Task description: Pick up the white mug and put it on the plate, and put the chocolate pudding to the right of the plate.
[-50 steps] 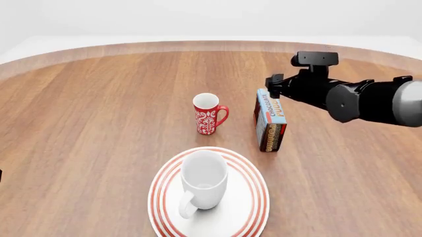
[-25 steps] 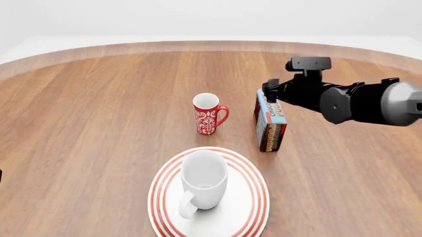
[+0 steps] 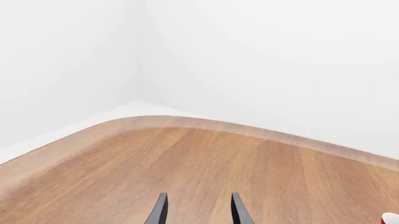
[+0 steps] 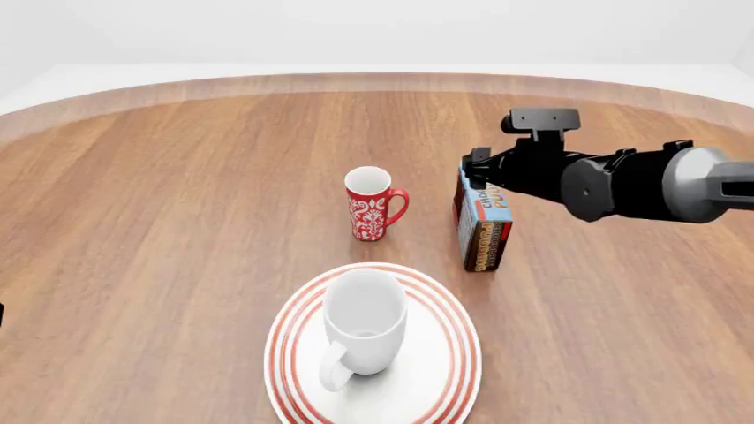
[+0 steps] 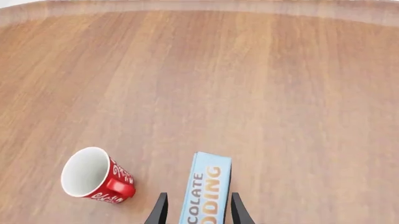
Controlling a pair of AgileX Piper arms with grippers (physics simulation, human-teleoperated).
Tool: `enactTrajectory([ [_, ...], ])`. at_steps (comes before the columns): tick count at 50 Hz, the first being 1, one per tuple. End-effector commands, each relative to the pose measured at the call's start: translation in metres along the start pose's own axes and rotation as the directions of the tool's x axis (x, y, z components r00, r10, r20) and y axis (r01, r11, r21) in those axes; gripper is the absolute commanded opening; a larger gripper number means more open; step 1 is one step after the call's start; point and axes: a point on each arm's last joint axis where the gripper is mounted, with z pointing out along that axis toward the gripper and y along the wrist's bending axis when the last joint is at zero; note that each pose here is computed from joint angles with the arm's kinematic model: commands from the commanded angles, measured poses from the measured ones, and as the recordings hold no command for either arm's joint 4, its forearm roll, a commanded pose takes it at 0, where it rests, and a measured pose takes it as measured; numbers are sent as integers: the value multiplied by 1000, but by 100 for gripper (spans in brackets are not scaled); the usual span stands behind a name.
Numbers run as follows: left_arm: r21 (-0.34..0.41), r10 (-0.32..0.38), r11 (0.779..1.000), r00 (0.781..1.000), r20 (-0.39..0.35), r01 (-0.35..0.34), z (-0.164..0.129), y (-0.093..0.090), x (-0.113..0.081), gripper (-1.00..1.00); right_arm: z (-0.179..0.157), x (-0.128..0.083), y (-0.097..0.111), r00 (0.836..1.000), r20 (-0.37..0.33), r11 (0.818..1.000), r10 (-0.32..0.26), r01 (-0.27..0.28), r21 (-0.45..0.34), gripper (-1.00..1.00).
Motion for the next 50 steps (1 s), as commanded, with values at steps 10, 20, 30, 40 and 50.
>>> enactTrajectory([
  [10,1,-1,1000,1000,0,1,0,0,0,100,5,3,-1,1000,-17,1000,7,-7,3,100],
  [20,0,-1,1000,1000,0,1,0,0,0,100,7,4,-2,1000,-21,1000,9,-9,6,100],
  [30,-1,0,1000,1000,0,0,0,0,0,100,12,8,-2,999,-33,1000,14,-14,8,100],
  [40,0,0,1000,1000,0,0,0,0,0,100,15,10,-3,999,-41,1000,19,-18,10,100],
  [50,0,0,1000,1000,0,0,0,0,0,100,18,13,-5,999,-47,1000,22,-22,14,100],
])
